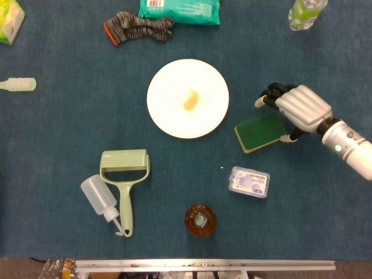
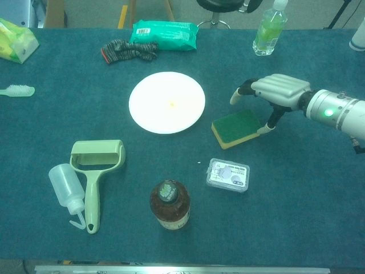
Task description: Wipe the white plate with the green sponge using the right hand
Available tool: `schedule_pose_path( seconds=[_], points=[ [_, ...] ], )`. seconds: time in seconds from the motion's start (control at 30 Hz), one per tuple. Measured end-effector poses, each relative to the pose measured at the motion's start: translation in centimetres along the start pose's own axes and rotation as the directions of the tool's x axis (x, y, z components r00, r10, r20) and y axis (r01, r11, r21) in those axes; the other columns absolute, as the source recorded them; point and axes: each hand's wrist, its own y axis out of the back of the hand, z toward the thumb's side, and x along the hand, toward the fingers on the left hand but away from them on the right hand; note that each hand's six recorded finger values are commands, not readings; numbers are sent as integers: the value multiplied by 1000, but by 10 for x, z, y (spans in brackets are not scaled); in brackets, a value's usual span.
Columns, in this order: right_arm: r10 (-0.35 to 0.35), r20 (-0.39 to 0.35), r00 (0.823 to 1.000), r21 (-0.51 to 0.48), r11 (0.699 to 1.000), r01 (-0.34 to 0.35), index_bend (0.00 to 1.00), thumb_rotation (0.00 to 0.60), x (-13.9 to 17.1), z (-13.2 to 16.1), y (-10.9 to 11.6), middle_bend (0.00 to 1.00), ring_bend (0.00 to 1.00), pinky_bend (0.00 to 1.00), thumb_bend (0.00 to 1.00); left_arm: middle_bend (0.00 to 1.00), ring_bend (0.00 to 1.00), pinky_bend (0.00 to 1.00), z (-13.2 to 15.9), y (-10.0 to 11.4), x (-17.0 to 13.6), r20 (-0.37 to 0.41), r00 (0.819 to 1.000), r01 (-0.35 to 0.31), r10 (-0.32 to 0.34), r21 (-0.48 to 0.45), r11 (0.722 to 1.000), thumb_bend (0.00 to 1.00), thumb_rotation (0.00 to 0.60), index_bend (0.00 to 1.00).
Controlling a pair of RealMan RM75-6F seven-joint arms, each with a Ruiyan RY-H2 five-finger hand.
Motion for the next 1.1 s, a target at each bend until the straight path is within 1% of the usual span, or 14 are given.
schedule_pose_path(
  seconds=[0.3, 0.53, 0.63, 0.87, 1.1],
  points=[
    [56, 13, 998, 2, 998, -56, 267, 600, 0, 0, -15, 223, 119, 269, 0, 333, 297, 455, 0, -1, 0, 2, 1000, 2, -2, -3, 1000, 358, 600, 420],
    [59, 14, 998, 3, 998, -59, 266, 600, -3, 0, -19, 240, 129, 270, 0, 333, 297, 455, -2, -5, -1, -3, 1000, 10, -11, -9, 1000, 358, 600, 420],
    [44, 13, 999, 6, 999, -44, 267, 600, -4, 1, -18, 294, 186, 284, 3, 333, 297, 455, -3, -6, -2, -4, 1000, 12, -12, -11, 1000, 357, 600, 420],
    [-14, 11, 1000, 22, 1000, 14, 273, 600, -5, -1, -15, 426, 348, 346, 84, 333, 297, 455, -4, -6, -2, -4, 1000, 11, -12, -14, 1000, 358, 600, 420],
    [-43, 9, 999, 19, 999, 43, 316, 600, -4, -1, -15, 510, 444, 380, 110, 334, 297, 455, -4, -8, -2, -6, 1000, 17, -17, -16, 1000, 358, 600, 420]
  ],
)
